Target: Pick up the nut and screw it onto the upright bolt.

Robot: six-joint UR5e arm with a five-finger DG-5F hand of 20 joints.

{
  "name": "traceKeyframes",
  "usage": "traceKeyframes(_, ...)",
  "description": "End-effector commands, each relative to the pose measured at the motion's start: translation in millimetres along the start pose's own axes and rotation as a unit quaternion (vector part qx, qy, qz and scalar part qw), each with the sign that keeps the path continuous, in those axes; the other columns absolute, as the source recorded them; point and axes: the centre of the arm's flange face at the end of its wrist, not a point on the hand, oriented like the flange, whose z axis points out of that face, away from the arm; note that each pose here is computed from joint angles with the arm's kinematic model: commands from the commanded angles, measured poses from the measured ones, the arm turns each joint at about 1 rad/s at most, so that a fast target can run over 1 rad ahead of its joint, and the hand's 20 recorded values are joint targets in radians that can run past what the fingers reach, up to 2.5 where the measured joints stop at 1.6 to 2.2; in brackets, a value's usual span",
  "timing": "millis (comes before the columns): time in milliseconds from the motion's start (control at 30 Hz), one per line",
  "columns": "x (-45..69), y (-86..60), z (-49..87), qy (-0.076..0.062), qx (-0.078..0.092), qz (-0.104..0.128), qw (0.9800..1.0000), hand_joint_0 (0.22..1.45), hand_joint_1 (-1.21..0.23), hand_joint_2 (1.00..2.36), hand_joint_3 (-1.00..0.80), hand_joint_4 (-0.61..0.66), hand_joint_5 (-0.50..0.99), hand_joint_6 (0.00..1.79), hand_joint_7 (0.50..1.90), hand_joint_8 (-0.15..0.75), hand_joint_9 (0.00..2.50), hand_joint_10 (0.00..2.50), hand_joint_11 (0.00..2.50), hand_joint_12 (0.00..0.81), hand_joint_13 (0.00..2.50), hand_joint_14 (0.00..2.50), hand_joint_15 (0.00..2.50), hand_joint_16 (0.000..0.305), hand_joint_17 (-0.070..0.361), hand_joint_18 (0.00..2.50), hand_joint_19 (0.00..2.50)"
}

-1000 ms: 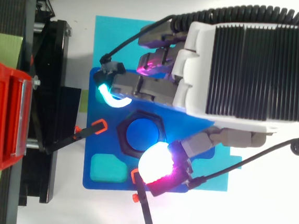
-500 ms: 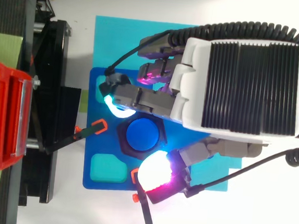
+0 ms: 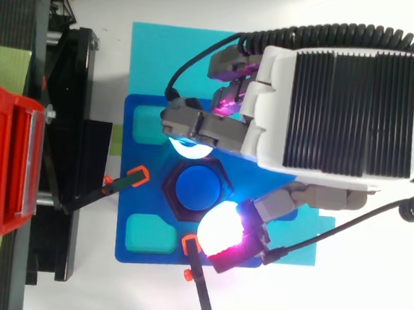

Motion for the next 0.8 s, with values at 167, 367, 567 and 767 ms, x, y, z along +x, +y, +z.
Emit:
traceKeyframes(167,1.1,-12.0,-5.3,0.014,0.008,0.001,0.9999,0.54,-0.37,1.0,-0.5,0.07,0.11,0.53,1.38,0.222,1.79,0.0,0.08,0.104,1.32,0.0,0.03,0.011,0.024,1.13,0.29)
traceKeyframes(367,-3.6,-28.9,-11.8,0.025,0.014,-0.003,0.9996,0.54,-0.39,1.0,-0.5,0.08,0.11,0.54,1.32,0.21,1.91,0.01,0.15,0.11,1.42,0.0,0.04,0.009,0.02,1.25,0.36)
traceKeyframes(567,-16.0,-37.5,-16.4,0.026,0.013,-0.007,0.9996,0.54,-0.37,1.0,-0.5,0.09,0.08,0.5,1.32,0.245,1.83,0.01,0.19,0.127,1.35,0.0,0.04,0.013,0.029,1.13,0.32)
traceKeyframes(767,-35.4,-43.8,-21.7,0.022,0.013,-0.013,0.9996,0.53,-0.36,1.0,-0.5,0.21,0.0,0.51,1.06,0.244,1.61,0.01,0.15,0.139,1.23,0.0,0.03,0.016,0.035,1.02,0.31)
